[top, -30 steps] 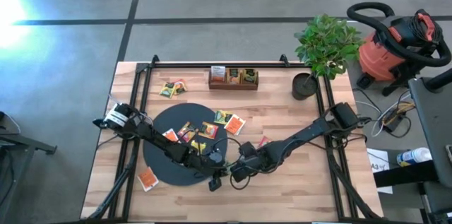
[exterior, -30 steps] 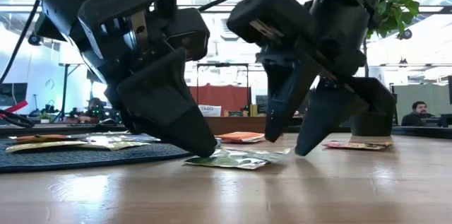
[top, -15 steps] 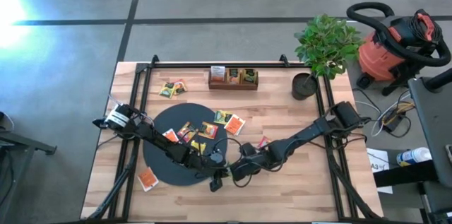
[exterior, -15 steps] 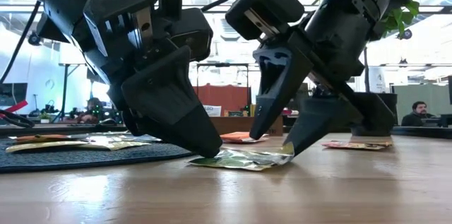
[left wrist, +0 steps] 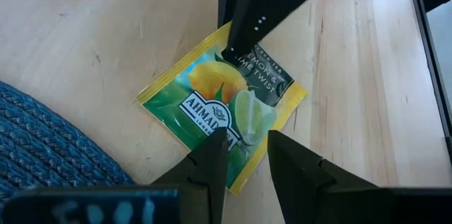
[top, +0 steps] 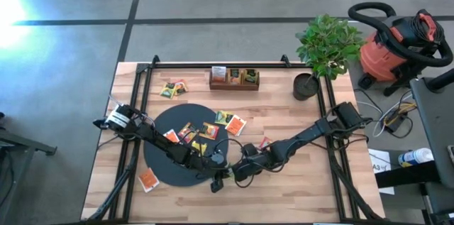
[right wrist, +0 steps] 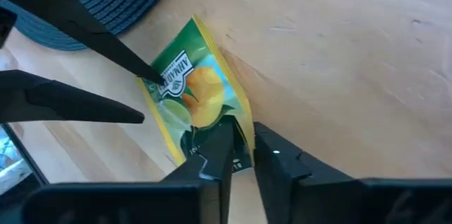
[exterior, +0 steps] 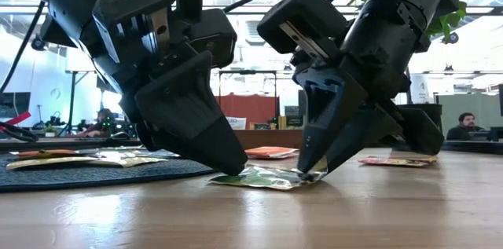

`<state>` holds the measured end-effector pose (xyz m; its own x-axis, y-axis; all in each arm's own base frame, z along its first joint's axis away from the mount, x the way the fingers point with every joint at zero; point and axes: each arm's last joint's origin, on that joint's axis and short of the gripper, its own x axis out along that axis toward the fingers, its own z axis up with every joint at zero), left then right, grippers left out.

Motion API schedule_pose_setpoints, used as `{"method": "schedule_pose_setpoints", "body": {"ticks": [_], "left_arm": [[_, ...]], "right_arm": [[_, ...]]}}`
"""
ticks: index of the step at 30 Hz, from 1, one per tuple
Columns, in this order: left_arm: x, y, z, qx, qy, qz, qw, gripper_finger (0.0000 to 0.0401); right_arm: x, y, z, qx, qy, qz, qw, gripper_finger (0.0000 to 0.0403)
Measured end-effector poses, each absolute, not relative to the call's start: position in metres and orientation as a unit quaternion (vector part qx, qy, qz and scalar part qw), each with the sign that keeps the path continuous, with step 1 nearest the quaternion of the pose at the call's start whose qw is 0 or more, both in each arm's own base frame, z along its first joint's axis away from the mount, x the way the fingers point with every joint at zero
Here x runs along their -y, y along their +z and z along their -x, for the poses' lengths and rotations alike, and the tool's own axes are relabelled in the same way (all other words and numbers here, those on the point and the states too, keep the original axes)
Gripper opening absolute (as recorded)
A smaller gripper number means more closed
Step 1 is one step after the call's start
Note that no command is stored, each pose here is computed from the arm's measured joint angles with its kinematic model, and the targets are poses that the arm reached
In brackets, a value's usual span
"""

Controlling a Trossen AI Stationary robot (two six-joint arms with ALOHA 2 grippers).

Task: Pick & Place Tea
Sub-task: Put the green tea bag into the right section of the wooden organizer

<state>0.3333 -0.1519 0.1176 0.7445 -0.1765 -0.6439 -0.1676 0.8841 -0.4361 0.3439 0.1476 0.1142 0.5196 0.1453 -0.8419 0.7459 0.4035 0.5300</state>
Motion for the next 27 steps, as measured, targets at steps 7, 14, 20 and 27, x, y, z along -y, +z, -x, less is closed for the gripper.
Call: {"method": "schedule_pose_setpoints", "body": {"ticks": [7, 14, 20, 27], "left_arm": [[0.151, 0.126, -0.332, -0.348, 0.004, 0.24, 0.906, 0.0106], [0.149, 0.149, -0.33, -0.32, -0.004, 0.252, 0.913, 0.0106], [0.141, 0.182, -0.323, -0.278, 0.02, 0.251, 0.927, 0.0106], [0.12, 0.232, -0.304, -0.211, 0.085, 0.246, 0.942, 0.0106]], "right_arm": [[-0.149, 0.119, -0.347, -0.452, -0.192, -0.467, 0.736, 0.0009], [-0.144, 0.144, -0.339, -0.489, -0.223, -0.343, 0.77, 0.0008], [-0.144, 0.182, -0.338, -0.476, -0.178, -0.189, 0.84, 0.0008], [-0.151, 0.227, -0.336, -0.482, -0.098, -0.014, 0.87, 0.0008]]}}
